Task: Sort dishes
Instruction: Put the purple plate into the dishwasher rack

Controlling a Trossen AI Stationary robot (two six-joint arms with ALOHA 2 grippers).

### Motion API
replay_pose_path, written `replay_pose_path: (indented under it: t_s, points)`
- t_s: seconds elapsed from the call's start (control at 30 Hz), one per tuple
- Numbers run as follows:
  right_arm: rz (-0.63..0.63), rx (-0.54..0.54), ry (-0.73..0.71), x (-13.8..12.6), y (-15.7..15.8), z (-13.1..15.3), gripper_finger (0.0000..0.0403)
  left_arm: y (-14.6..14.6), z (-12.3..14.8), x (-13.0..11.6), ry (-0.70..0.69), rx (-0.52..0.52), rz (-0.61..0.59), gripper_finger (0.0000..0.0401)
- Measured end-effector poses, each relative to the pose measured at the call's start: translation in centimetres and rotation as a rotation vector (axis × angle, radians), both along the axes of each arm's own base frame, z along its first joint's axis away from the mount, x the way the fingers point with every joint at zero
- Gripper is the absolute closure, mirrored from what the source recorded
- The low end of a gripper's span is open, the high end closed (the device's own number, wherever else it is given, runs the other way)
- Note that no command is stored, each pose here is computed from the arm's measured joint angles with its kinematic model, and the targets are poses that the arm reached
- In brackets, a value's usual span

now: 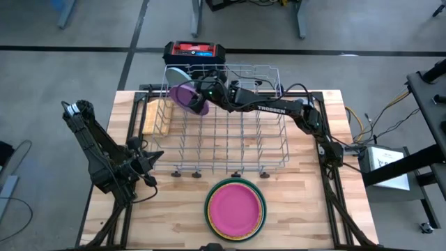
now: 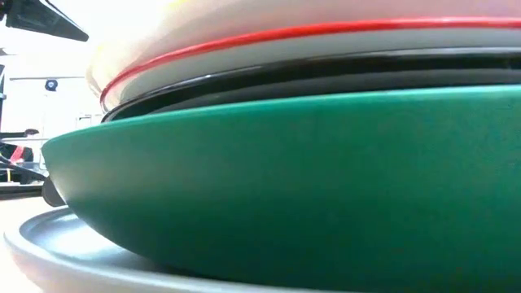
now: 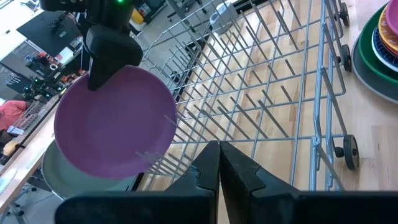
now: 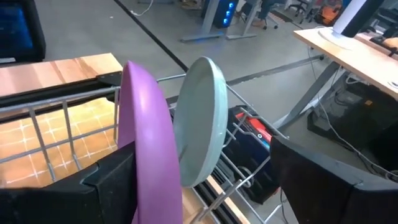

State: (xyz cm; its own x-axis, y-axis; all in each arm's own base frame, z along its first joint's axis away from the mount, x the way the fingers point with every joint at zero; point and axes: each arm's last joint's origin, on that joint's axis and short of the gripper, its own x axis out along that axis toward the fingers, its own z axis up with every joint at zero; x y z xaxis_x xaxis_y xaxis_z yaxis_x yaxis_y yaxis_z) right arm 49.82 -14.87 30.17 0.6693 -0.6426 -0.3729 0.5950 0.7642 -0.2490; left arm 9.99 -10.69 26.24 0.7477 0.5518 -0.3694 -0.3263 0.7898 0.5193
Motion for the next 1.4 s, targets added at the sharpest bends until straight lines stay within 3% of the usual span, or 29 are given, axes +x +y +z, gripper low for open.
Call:
replay_pose_path:
  t_s: [0.4, 0.57, 0.77, 1.13, 1.4]
  points:
    - [0.045, -0.023, 0.022, -0.1, -0.5, 0.1, 0.0059, 0.0, 0.0, 0.0, -0.007, 0.005, -0.002, 0.0401]
    - [0.054, 0.033, -0.095, 0.2, -0.5, 0.6, 0.0059, 0.0, 0.0, 0.0, -0.008, 0.004, -0.002, 0.0401]
    - [0.045, 0.024, -0.115, 0.1, -0.4, 1.0, 0.0059, 0.0, 0.0, 0.0, -0.008, 0.004, -0.002, 0.0401]
    - [0.065, -0.024, -0.162, 0.0, -0.2, 4.0, 0.0059, 0.0, 0.0, 0.0, -0.009, 0.005, -0.002, 0.0401]
    - [0.147, 0.014, 0.081, -0.6, 1.0, 2.6, 0.0059, 0.0, 0.0, 0.0, -0.009, 0.005, -0.002, 0.0401]
